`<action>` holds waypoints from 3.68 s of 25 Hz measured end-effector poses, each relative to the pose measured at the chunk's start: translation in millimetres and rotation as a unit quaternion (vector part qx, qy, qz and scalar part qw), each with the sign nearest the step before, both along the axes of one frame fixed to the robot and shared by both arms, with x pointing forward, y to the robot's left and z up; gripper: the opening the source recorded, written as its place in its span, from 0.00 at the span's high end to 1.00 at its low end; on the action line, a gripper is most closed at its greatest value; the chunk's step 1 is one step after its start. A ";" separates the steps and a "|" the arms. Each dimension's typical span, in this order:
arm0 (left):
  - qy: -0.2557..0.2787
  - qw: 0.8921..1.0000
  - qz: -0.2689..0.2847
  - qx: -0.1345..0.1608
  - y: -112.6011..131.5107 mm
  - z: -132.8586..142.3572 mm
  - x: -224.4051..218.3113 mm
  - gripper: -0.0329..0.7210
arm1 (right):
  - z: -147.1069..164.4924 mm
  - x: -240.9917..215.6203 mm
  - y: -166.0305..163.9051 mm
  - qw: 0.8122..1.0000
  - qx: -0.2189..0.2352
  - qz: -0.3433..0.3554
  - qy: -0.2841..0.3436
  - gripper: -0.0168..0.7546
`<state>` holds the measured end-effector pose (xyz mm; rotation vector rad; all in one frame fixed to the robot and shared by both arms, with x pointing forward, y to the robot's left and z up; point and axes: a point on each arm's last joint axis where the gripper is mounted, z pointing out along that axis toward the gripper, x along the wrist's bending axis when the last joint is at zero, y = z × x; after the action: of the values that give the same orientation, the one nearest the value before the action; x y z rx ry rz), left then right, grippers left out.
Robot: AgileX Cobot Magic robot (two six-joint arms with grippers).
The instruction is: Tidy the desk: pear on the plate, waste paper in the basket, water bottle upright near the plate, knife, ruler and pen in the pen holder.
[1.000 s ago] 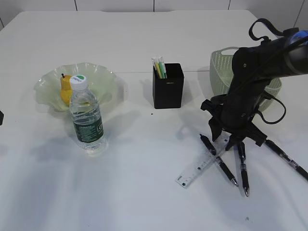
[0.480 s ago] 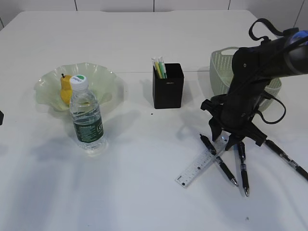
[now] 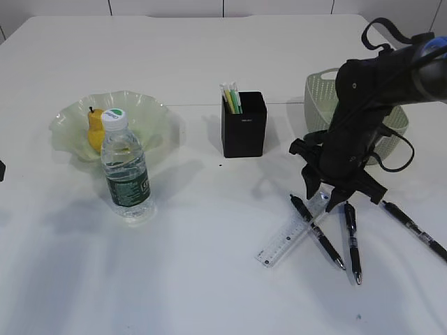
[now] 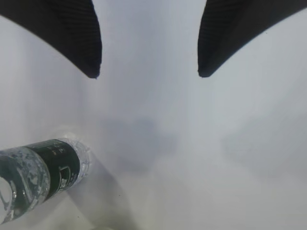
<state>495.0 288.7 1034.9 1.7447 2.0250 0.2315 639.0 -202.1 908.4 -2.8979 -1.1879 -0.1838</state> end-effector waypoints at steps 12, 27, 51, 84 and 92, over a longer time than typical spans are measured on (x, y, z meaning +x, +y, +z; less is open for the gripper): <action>-0.001 1.000 0.000 0.000 0.0 0.1 0.2 0.36 | 32.6 15.4 3.7 0.999 -0.003 0.044 -0.008 0.62; -0.006 1.000 0.001 0.001 0.2 0.5 1.0 0.36 | 114.6 51.4 5.8 0.981 -0.040 0.141 -0.129 0.62; -0.009 1.000 0.002 0.001 0.3 0.7 1.5 0.36 | 198.9 105.1 17.6 0.802 -0.128 0.257 -0.524 0.62; -0.025 1.000 0.006 0.003 1.0 2.0 4.1 0.36 | 113.6 124.9 62.7 0.790 -0.163 0.350 -0.477 0.62; -0.025 1.000 0.006 0.003 1.0 2.0 4.1 0.36 | 104.3 123.6 60.8 0.806 -0.164 0.353 -0.445 0.62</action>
<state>499.1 289.7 1036.9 1.7150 2.0010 0.2828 762.6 -141.3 1012.7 -2.2974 -2.5198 -1.5531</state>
